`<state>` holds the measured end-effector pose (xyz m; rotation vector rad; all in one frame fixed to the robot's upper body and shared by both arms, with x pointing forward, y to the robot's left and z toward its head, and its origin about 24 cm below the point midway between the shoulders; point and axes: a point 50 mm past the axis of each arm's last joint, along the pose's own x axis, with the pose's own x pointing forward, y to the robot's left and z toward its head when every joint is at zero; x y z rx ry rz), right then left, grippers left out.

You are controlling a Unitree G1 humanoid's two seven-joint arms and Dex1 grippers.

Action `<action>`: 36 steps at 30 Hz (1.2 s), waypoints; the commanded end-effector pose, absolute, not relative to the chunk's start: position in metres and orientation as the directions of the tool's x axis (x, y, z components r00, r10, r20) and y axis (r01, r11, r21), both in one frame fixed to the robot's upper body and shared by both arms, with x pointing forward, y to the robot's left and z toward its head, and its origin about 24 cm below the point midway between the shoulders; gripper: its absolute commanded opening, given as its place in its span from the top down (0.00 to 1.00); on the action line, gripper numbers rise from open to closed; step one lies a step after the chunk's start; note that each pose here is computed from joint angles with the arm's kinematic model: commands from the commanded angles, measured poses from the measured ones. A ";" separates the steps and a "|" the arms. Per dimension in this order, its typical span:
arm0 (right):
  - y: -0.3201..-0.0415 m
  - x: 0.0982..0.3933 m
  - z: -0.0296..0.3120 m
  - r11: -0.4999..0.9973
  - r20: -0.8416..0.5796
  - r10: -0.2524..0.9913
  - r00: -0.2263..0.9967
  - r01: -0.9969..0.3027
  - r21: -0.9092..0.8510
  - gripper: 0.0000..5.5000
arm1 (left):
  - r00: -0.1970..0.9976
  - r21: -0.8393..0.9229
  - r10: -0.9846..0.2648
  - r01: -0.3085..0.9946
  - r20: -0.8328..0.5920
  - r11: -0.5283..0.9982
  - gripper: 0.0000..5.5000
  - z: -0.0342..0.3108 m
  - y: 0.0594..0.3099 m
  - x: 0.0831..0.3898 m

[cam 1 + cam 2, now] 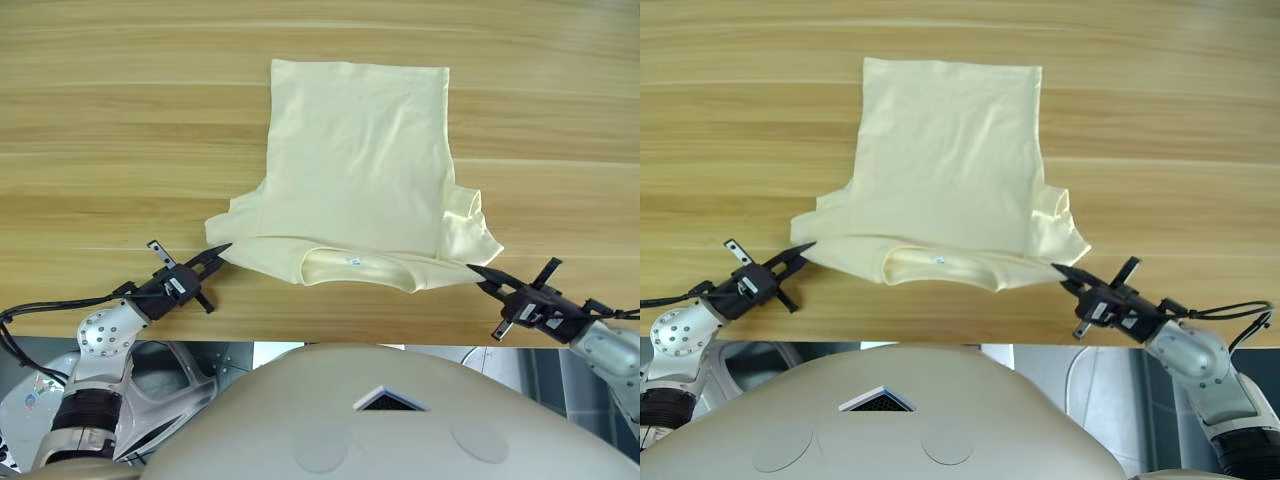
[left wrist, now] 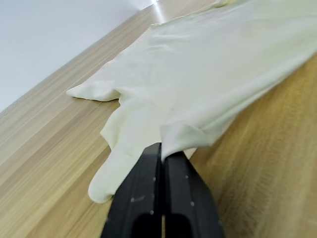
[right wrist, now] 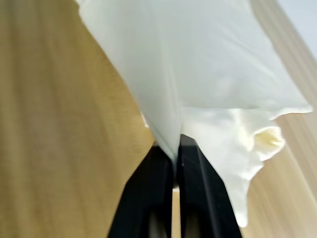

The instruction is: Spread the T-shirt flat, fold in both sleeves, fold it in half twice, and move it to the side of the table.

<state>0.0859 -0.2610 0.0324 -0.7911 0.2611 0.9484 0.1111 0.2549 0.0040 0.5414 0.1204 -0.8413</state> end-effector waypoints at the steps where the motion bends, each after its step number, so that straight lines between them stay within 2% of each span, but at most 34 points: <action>1: -0.259 0.080 0.028 0.291 -0.566 0.623 0.540 -0.832 -0.473 0.93 | 0.665 0.408 -0.647 0.744 -0.373 0.529 0.92 0.002 0.261 0.110; 6: -0.262 0.071 0.032 0.289 -0.582 0.617 0.530 -0.840 -0.459 0.75 | 0.673 0.389 -0.638 0.738 -0.375 0.551 0.76 0.009 0.266 0.105; 13: -0.272 0.066 0.057 0.292 -0.571 0.599 0.562 -0.817 -0.498 0.52 | 0.656 0.291 -0.670 0.754 -0.347 0.588 0.54 0.024 0.272 0.085; 16: -0.272 0.064 0.073 0.344 -0.509 0.610 0.607 -0.782 -0.520 0.43 | 0.664 0.228 -0.707 0.748 -0.245 0.623 0.46 0.039 0.269 0.083; 19: -0.279 0.074 0.088 0.431 -0.412 0.605 0.681 -0.716 -0.550 0.42 | 0.728 0.188 -0.686 0.673 -0.001 0.715 0.38 0.069 0.269 0.094; 21: -0.284 0.083 0.085 0.462 -0.392 0.594 0.703 -0.697 -0.549 0.42 | 0.769 0.189 -0.627 0.602 0.125 0.776 0.32 0.084 0.268 0.109; 23: -0.286 0.090 0.072 0.446 -0.422 0.588 0.690 -0.712 -0.542 0.42 | 0.796 0.258 -0.595 0.555 0.112 0.791 0.26 0.081 0.259 0.125; 28: -0.283 0.111 0.053 0.406 -0.459 0.592 0.662 -0.737 -0.540 0.42 | 0.808 0.439 -0.589 0.538 -0.026 0.719 0.14 0.060 0.227 0.149; 31: -0.278 0.128 0.030 0.379 -0.498 0.576 0.649 -0.751 -0.540 0.42 | 0.807 0.490 -0.590 0.526 -0.030 0.694 0.06 0.054 0.212 0.157; 33: -0.279 0.130 0.014 0.379 -0.530 0.552 0.644 -0.760 -0.528 0.42 | 0.818 0.493 -0.575 0.508 -0.020 0.706 0.02 0.054 0.212 0.161; 36: -0.286 0.130 0.003 0.408 -0.542 0.523 0.658 -0.752 -0.518 0.42 | 0.867 0.515 -0.491 0.459 -0.082 0.724 0.02 0.044 0.224 0.171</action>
